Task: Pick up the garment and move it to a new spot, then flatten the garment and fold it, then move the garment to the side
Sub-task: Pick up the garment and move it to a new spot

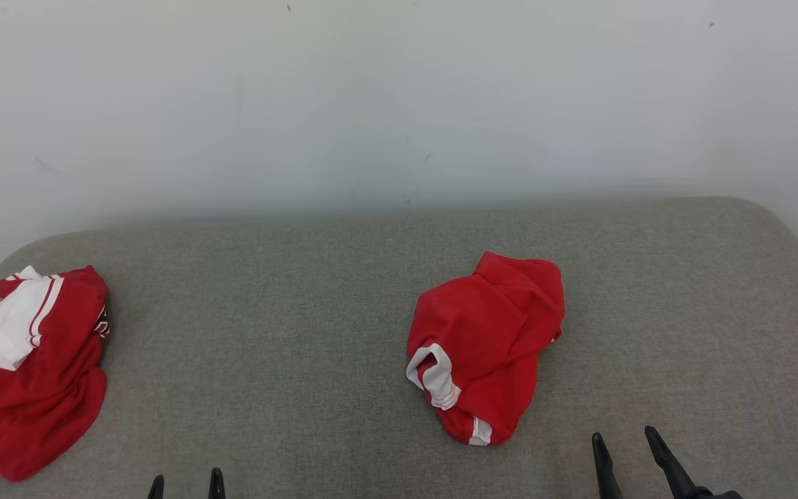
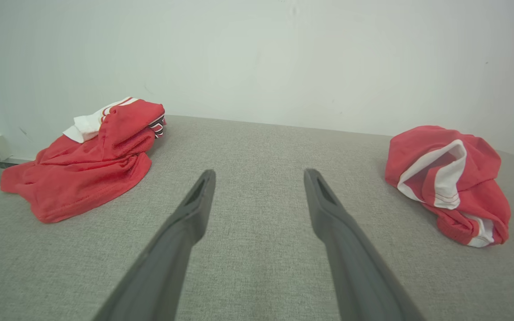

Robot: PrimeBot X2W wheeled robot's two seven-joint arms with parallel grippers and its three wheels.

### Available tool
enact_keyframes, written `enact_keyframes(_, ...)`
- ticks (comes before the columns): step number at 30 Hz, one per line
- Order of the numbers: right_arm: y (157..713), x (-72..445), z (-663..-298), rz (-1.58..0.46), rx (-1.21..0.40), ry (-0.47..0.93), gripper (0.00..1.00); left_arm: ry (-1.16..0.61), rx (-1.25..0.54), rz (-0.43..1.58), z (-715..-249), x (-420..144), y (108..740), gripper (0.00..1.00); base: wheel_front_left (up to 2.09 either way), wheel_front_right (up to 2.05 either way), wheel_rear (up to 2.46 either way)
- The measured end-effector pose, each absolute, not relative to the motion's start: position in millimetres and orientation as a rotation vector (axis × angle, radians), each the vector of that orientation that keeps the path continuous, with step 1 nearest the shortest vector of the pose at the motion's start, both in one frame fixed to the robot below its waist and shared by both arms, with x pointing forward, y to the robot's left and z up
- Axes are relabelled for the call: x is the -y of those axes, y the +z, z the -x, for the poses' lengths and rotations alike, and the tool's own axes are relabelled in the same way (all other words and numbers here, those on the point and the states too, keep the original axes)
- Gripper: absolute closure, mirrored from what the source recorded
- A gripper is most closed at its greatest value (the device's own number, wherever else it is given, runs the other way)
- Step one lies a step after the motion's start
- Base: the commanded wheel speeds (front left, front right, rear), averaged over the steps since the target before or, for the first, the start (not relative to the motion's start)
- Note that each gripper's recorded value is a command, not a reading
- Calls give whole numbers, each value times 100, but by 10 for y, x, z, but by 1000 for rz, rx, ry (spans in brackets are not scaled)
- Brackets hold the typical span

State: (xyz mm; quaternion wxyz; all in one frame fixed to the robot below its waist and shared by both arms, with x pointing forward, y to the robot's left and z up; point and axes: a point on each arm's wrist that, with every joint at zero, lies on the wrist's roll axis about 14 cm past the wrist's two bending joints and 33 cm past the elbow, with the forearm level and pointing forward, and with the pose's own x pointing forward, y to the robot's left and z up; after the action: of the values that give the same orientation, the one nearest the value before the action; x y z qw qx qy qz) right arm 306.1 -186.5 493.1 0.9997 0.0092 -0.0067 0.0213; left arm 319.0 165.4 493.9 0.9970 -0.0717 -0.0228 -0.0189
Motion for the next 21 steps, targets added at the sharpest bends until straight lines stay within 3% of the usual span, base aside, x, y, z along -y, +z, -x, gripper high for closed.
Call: enact_keyframes(21, 4935, 1967, -3054, -38, 17, 7, 0, -73, -6, 138, -3230, -1569, 4786, 0, 0, 0, 0)
